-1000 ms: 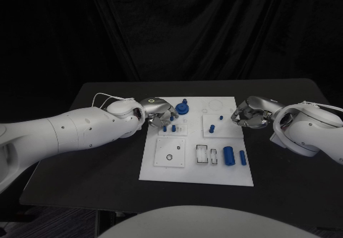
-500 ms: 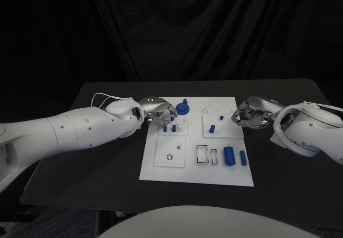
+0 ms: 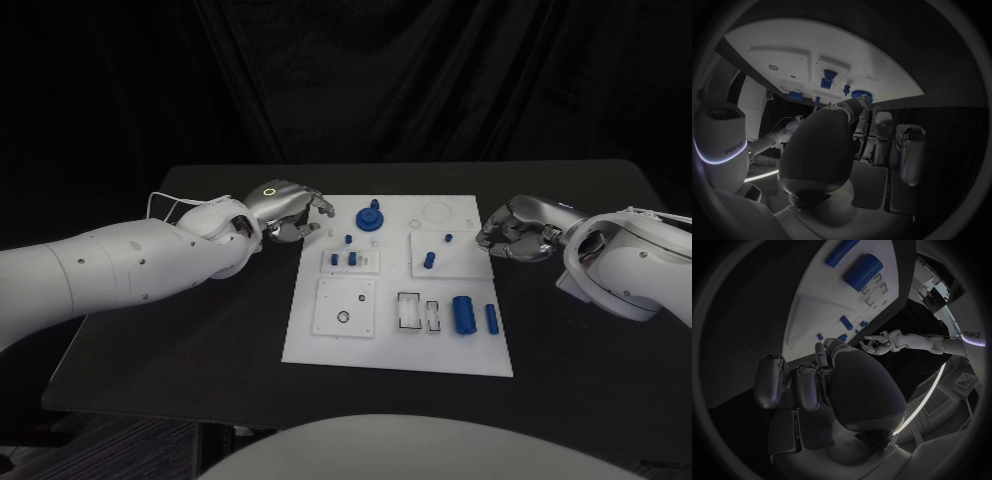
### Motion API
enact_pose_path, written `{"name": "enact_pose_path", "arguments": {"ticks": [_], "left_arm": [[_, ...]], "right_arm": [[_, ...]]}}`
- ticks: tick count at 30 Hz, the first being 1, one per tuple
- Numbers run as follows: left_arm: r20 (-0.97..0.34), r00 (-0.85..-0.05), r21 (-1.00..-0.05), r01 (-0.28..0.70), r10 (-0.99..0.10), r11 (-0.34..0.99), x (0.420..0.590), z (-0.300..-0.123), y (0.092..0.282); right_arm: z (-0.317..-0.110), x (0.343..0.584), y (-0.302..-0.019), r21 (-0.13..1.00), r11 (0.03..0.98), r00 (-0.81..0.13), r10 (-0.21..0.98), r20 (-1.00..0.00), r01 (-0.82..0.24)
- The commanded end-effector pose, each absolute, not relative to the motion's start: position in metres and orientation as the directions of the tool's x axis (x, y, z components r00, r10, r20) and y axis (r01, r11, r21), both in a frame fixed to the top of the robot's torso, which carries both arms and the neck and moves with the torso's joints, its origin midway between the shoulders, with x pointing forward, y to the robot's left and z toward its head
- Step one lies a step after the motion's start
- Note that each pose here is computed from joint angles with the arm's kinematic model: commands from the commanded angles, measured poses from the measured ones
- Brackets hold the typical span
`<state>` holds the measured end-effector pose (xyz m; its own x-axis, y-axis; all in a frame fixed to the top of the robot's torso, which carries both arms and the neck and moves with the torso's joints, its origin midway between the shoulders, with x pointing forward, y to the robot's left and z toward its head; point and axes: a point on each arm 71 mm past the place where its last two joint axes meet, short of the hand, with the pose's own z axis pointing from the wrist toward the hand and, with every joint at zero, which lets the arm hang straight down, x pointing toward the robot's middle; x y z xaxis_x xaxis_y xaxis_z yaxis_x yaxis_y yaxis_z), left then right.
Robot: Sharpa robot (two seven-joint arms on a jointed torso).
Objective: Assemble the parts on the task board
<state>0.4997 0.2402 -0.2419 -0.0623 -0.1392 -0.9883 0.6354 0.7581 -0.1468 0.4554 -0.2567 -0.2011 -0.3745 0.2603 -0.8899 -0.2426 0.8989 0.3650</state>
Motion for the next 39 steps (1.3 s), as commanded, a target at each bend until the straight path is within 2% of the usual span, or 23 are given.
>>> {"name": "enact_pose_path", "arguments": {"ticks": [1, 4, 8, 9, 12, 15, 18, 23, 27, 32, 39], "left_arm": [[-0.959, 0.039, -0.179, 0.684, -0.280, 0.707, 0.488, -0.227, 0.246], [-0.932, 0.027, -0.249, 0.676, -0.361, 0.694, 0.480, -0.222, 0.257], [-0.857, -0.009, -0.400, 0.643, -0.516, 0.653, 0.472, -0.214, 0.270], [-0.814, -0.034, -0.469, 0.627, -0.579, 0.622, 0.470, -0.212, 0.273], [-0.664, -0.129, -0.657, 0.572, -0.737, 0.491, 0.466, -0.209, 0.278], [-0.498, -0.217, -0.789, 0.516, -0.840, 0.334, 0.462, -0.207, 0.279], [-0.321, -0.302, -0.877, 0.454, -0.898, 0.160, 0.458, -0.206, 0.277], [-0.100, -0.414, -0.926, 0.370, -0.905, -0.067, 0.450, -0.203, 0.268], [-0.011, -0.474, -0.930, 0.328, -0.881, -0.165, 0.446, -0.202, 0.260], [0.033, -0.502, -0.929, 0.303, -0.864, -0.211, 0.442, -0.201, 0.258], [0.031, -0.483, -0.929, 0.309, -0.875, -0.203, 0.442, -0.201, 0.260]], "right_arm": [[-0.188, 0.459, -0.257, 0.366, 0.895, -0.323, 0.278, -0.905, -0.254], [-0.176, 0.464, -0.256, 0.355, 0.894, -0.285, 0.278, -0.917, -0.272], [-0.163, 0.470, -0.253, 0.327, 0.895, -0.236, 0.262, -0.936, -0.302], [-0.161, 0.472, -0.252, 0.314, 0.896, -0.222, 0.252, -0.942, -0.314], [-0.159, 0.476, -0.248, 0.279, 0.898, -0.197, 0.222, -0.955, -0.341], [-0.161, 0.477, -0.245, 0.242, 0.900, -0.185, 0.185, -0.965, -0.362], [-0.165, 0.476, -0.243, 0.202, 0.902, -0.171, 0.146, -0.974, -0.382], [-0.174, 0.474, -0.241, 0.131, 0.903, -0.151, 0.074, -0.986, -0.409], [-0.182, 0.474, -0.241, 0.077, 0.903, -0.139, 0.020, -0.990, -0.423], [-0.192, 0.473, -0.241, 0.047, 0.908, -0.143, -0.014, -0.990, -0.417], [-0.206, 0.472, -0.237, 0.035, 0.911, -0.160, -0.034, -0.987, -0.411]]}}
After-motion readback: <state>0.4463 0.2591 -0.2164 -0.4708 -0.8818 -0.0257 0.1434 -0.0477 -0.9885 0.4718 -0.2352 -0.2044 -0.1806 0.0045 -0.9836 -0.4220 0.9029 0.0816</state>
